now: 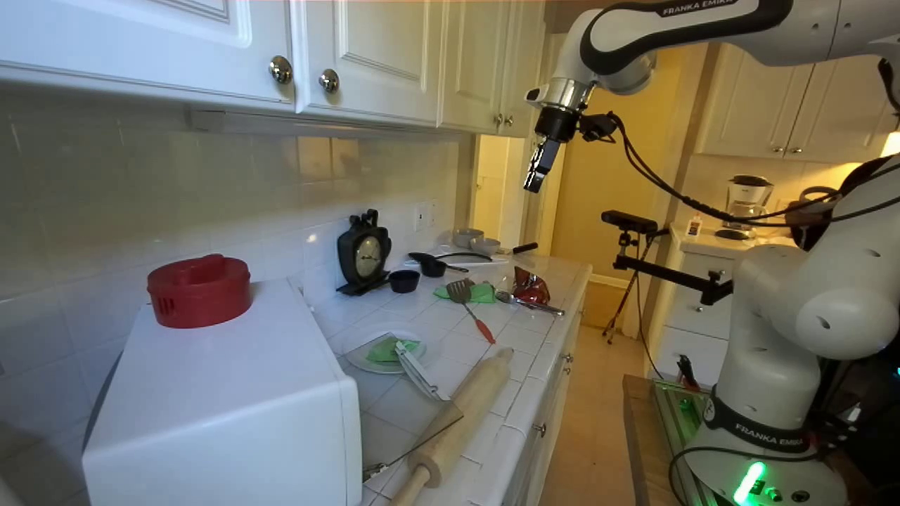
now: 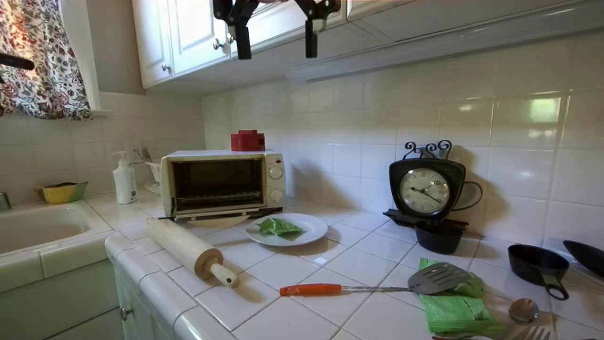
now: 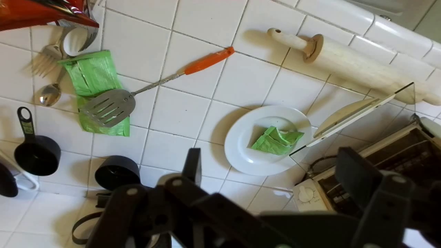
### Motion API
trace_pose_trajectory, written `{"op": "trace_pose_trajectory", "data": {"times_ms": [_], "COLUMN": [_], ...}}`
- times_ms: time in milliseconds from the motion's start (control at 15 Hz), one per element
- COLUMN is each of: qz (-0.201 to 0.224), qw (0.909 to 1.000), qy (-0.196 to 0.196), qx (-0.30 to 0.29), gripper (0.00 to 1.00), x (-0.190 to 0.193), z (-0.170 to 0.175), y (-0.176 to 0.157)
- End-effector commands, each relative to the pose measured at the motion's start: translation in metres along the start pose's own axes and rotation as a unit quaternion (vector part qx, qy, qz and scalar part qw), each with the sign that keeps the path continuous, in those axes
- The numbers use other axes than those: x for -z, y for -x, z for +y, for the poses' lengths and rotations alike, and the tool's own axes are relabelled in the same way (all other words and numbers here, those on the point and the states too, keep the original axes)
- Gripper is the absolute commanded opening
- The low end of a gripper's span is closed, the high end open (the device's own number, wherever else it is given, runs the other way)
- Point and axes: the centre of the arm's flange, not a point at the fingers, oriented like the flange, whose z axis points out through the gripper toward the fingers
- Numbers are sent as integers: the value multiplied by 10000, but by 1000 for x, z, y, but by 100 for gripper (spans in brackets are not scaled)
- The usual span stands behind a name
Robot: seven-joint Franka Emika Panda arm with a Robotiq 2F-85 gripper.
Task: Move the green packet from the plate to the mini oven
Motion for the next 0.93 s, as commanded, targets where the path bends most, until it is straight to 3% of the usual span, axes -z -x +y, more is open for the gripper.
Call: {"op": "trace_pose_trajectory", "data": {"times_ms": [0,533,867], "qz": [0,0,634], "qw": [10000,10000,9963], "qy": [0,0,-96], "qx": [0,0,-574], "gripper": [100,100,100], "x": [0,0,-26], "z": [0,0,13], "y": [0,0,0]}}
